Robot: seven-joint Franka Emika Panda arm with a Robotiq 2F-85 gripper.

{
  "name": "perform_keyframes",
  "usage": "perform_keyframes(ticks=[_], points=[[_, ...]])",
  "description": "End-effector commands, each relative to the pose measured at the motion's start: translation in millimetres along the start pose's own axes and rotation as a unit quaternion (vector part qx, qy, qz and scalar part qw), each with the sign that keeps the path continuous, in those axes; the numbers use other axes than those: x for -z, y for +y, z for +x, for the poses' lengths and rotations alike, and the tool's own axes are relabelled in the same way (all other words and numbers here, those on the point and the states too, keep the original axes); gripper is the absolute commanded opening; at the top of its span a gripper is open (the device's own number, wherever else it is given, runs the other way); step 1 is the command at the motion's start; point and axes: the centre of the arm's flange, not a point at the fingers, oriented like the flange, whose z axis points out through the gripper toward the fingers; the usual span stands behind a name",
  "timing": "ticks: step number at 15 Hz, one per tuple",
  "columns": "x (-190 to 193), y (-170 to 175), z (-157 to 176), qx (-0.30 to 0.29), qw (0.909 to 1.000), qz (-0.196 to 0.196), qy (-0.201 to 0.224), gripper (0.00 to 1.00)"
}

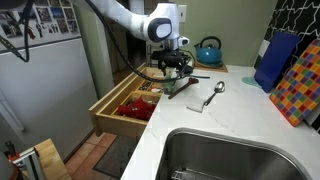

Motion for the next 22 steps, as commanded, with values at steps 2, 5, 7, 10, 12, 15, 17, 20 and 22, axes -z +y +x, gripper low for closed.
perform_keyframes(ticks=[2, 5, 7, 10, 12, 15, 17, 20, 22], points=[[-13.3, 1.0, 8.4, 0.02, 0.9997, -0.012, -0.002, 1.0], [-17.4, 3.2, 8.1, 0.024, 0.9995, -0.021, -0.005, 1.0], [-18.9, 4.2, 7.2, 0.026, 0.9993, -0.024, -0.008, 1.0], [-20.0, 7.1, 6.1, 0.029, 0.999, -0.031, -0.013, 1.0], [-17.9, 11.1, 5.7, 0.029, 0.9987, -0.039, -0.016, 1.0], [-14.5, 20.5, 4.3, 0.025, 0.9981, -0.053, -0.018, 1.0], [-13.2, 27.8, 2.9, 0.021, 0.9977, -0.061, -0.02, 1.0], [-11.5, 34.3, 1.2, 0.017, 0.9972, -0.07, -0.022, 1.0], [-11.5, 36.7, 1.3, 0.015, 0.9969, -0.074, -0.023, 1.0]])
